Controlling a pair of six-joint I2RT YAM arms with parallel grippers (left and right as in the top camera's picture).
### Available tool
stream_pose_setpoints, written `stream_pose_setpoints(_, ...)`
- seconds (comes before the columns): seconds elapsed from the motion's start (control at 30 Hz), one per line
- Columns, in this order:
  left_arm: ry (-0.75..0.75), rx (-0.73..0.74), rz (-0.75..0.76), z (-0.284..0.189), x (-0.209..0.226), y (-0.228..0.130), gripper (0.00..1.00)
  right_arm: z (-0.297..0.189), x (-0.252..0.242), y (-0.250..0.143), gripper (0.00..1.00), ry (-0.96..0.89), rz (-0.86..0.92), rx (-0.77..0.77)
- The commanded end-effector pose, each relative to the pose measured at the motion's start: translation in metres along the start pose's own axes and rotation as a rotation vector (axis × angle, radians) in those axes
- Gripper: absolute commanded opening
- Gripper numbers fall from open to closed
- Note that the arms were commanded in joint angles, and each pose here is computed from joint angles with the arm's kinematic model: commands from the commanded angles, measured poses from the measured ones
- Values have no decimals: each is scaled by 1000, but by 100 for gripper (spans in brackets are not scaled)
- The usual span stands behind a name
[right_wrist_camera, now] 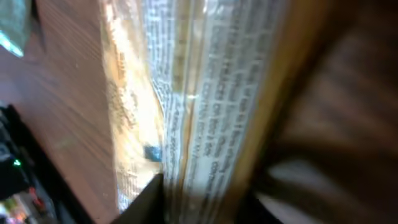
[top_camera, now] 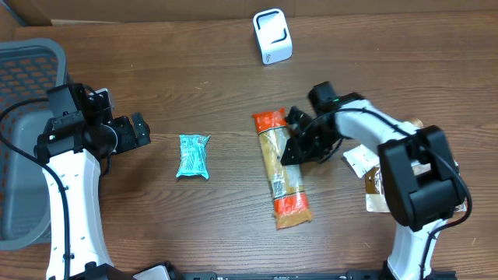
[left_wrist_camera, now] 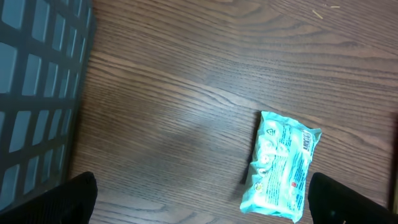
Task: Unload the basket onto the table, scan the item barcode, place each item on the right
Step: 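Regrasp the spaghetti package's top end with the right gripper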
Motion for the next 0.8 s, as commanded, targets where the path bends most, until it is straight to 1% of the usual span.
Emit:
stream_pose_setpoints(0.0, -8, -10, 21, -2, -1, 2, 100, 17, -13, -12, 10, -93, 30, 76)
stream_pose_setpoints(0.03, -8, -10, 21, -2, -1, 2, 100, 16, -14, -12, 4, -90, 36, 75)
stream_pose_setpoints(0.23, -9, -10, 21, -2, -1, 2, 100, 7, -16, -11, 4, -44, 64, 66)
stream_pose_setpoints(0.3, -9, -10, 21, -2, -1, 2, 99, 0, -11, -6, 4, 4, 73, 58)
stream_pose_setpoints(0.37, -9, -10, 21, -2, -1, 2, 100, -9, -1, 0, 4, 81, 43, 39)
stream_pose_setpoints(0.47, -8, -10, 21, -2, -1, 2, 100, -29, 18, 11, 4, 208, -14, -11)
stream_pose_setpoints(0.63, -8, -10, 21, -2, -1, 2, 100, -72, 46, 20, 4, 313, -59, -109)
stream_pose_setpoints(0.77, -8, -10, 21, -2, -1, 2, 100, -113, 68, 18, 4, 425, -136, -225)
Point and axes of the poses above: each gripper's point midway between its finger pads, its own z axis out along the fingers, its own x axis along the line the jaws close on, y = z × x, the point moved 9 cm from there along -z, back along the fingers, and after that the axes turned 3 degrees about -z, right-handed, at the moved point
